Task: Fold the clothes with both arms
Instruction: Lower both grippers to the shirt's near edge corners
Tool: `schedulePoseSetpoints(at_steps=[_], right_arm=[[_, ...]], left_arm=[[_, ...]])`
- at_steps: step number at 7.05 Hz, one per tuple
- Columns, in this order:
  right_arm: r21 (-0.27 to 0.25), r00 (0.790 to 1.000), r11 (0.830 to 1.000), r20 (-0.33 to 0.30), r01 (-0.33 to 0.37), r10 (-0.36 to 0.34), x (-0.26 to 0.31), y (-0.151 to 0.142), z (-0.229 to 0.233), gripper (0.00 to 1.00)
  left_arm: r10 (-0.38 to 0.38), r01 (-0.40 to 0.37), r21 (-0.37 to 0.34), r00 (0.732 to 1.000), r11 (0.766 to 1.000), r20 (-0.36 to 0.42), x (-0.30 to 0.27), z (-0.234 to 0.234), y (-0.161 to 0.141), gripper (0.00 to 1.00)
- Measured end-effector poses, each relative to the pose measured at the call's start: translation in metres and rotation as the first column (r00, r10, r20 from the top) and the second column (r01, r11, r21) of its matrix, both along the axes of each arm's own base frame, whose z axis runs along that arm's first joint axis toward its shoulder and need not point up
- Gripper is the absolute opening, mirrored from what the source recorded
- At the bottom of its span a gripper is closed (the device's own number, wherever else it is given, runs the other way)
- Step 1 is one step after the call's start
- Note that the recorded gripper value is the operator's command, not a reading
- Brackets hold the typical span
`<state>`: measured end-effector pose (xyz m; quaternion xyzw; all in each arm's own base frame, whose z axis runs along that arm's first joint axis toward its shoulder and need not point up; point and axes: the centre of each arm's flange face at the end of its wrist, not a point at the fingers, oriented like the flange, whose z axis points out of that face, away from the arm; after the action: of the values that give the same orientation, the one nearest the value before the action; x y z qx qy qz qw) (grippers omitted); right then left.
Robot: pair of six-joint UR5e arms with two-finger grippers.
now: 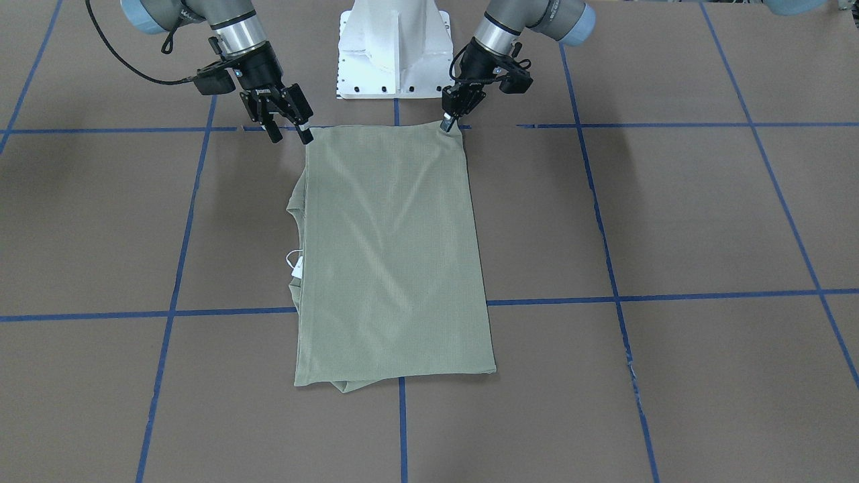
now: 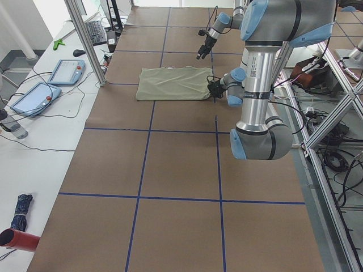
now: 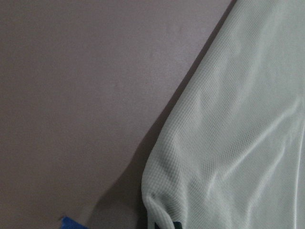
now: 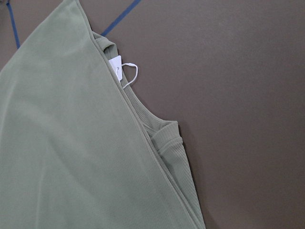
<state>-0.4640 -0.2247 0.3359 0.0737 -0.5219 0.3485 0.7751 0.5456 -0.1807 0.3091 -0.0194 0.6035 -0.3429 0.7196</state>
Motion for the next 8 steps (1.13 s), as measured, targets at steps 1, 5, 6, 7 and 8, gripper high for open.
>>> schedulePoseSetpoints(at_steps=[1, 5, 6, 7, 8], right_arm=[[-0.037, 0.999, 0.999, -0.042, 0.0, -0.002, -0.02, 0.01, -0.009, 1.0], [-0.128, 0.993, 0.992, -0.114, 0.0, -0.014, -0.099, 0.041, -0.04, 0.98], [-0.133, 0.993, 0.991, -0.117, 0.001, -0.016, -0.103, 0.044, -0.04, 0.97], [-0.134, 0.993, 0.991, -0.12, 0.002, -0.018, -0.104, 0.045, -0.039, 0.96], [-0.135, 0.992, 0.991, -0.124, 0.003, -0.02, -0.105, 0.045, -0.037, 0.88]], left_arm=[[-0.001, 0.001, 0.001, 1.0, 1.0, 0.0, 0.0, 0.0, -0.001, 0.0], [-0.003, 0.003, 0.002, 1.0, 1.0, -0.001, -0.001, -0.001, -0.003, 0.0], [-0.004, 0.004, 0.002, 1.0, 1.0, 0.0, -0.001, -0.001, -0.003, 0.0], [-0.004, 0.004, 0.002, 1.0, 1.0, 0.0, -0.001, 0.0, -0.003, 0.0], [-0.004, 0.004, 0.002, 1.0, 1.0, 0.001, -0.001, 0.0, -0.003, 0.0]])
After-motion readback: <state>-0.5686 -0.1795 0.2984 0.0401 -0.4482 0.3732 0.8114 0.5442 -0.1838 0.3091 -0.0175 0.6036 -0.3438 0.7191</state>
